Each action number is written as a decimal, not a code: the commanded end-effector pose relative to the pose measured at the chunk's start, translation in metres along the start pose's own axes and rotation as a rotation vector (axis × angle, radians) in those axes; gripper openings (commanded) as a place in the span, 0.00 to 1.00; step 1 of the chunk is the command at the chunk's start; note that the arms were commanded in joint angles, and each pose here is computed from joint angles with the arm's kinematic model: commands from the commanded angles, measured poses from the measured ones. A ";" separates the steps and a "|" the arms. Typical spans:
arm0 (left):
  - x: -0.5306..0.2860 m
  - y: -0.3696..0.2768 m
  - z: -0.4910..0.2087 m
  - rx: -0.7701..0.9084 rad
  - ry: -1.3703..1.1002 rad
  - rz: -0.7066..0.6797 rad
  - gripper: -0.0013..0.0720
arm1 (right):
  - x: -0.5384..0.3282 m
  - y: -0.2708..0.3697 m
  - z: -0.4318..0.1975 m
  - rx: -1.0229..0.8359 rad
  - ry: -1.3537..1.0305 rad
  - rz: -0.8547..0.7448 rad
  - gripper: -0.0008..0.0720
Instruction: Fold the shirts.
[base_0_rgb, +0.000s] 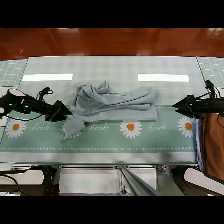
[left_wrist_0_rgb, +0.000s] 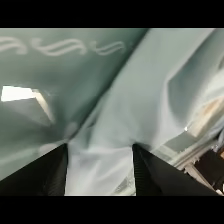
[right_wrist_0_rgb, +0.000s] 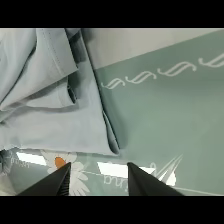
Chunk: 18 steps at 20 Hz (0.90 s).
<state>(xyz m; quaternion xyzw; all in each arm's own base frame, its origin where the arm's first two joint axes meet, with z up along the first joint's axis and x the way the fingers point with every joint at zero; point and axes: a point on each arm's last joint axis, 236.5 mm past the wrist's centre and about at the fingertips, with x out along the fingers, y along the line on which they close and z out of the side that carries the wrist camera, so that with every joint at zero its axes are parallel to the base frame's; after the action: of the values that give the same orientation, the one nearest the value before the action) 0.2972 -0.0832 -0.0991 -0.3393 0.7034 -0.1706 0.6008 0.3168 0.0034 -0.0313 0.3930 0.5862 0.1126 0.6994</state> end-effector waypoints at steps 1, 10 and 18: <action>0.027 -0.002 -0.002 0.047 0.036 0.048 0.71 | 0.001 0.000 -0.001 0.002 0.000 0.006 0.57; 0.012 -0.016 0.006 0.090 0.035 0.042 0.06 | 0.033 -0.001 -0.039 -0.065 0.154 -0.106 0.57; 0.012 -0.017 0.000 0.089 0.060 0.034 0.06 | 0.078 -0.006 -0.040 0.012 0.204 -0.109 0.58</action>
<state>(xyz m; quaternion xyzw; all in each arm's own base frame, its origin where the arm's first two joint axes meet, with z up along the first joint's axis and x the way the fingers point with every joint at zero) 0.3028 -0.1026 -0.0986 -0.2947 0.7167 -0.1985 0.6001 0.2937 0.0589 -0.0818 0.3351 0.6775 0.1216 0.6434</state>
